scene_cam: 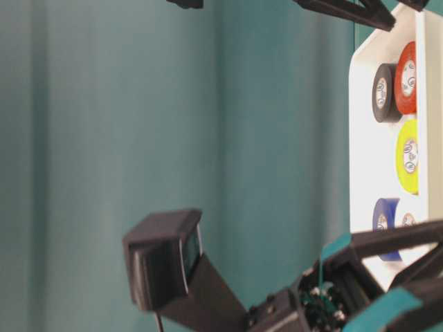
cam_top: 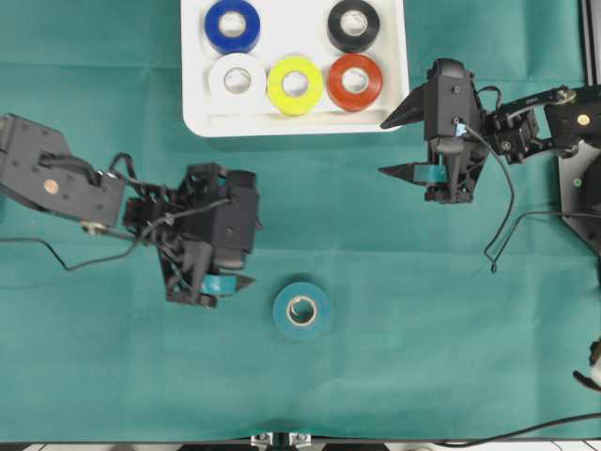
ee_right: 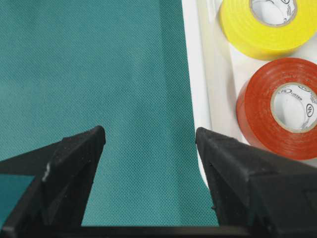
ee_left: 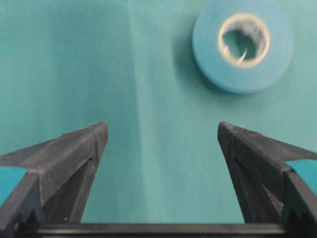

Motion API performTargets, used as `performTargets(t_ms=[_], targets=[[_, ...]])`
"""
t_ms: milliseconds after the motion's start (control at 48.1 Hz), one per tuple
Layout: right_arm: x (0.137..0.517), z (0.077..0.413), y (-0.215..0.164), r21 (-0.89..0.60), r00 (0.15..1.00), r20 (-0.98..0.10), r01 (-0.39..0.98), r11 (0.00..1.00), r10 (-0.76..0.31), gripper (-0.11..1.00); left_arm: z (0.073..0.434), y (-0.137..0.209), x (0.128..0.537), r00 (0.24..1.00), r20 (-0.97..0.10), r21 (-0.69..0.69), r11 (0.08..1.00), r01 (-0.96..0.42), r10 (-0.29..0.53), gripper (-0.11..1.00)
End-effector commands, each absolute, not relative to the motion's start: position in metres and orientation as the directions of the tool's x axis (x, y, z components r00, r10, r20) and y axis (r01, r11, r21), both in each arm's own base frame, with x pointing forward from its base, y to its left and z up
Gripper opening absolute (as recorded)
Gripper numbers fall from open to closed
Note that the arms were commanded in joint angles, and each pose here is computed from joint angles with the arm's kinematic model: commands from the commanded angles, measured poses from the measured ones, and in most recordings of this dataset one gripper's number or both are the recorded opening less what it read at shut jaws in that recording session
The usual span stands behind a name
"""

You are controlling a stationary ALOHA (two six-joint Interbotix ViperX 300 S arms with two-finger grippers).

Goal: Put the tape alternately from left to right into the white case.
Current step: 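Move the left gripper down to the teal tape roll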

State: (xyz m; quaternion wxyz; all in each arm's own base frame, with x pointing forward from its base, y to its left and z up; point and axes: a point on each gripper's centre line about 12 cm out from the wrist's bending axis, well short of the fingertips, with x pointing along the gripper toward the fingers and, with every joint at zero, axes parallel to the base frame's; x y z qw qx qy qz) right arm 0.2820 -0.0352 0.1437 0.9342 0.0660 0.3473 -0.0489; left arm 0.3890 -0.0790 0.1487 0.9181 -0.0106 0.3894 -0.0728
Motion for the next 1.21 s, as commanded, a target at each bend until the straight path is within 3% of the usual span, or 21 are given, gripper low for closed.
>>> performTargets(t_ms=[0,603,1186], targets=[[0.288,0.152,-0.034,0.093,0.773,-0.633,0.128,0.987,-0.040,0.81,0.156,-0.084,0.398,0.704,-0.694,-0.099,0.988,0.115,-0.151,0.69],[0.294,0.144,-0.035,0.090,0.756,-0.653,0.127,0.988,-0.038,0.81,0.137,-0.096,0.435,0.671,-0.725,-0.285,0.954,-0.091,-0.152,0.68],[0.295,0.146,-0.036,0.089,0.759,-0.650,0.127,0.988,-0.039,0.81,0.121,-0.116,0.449,0.608,-0.777,-0.282,0.954,-0.104,-0.164,0.68]])
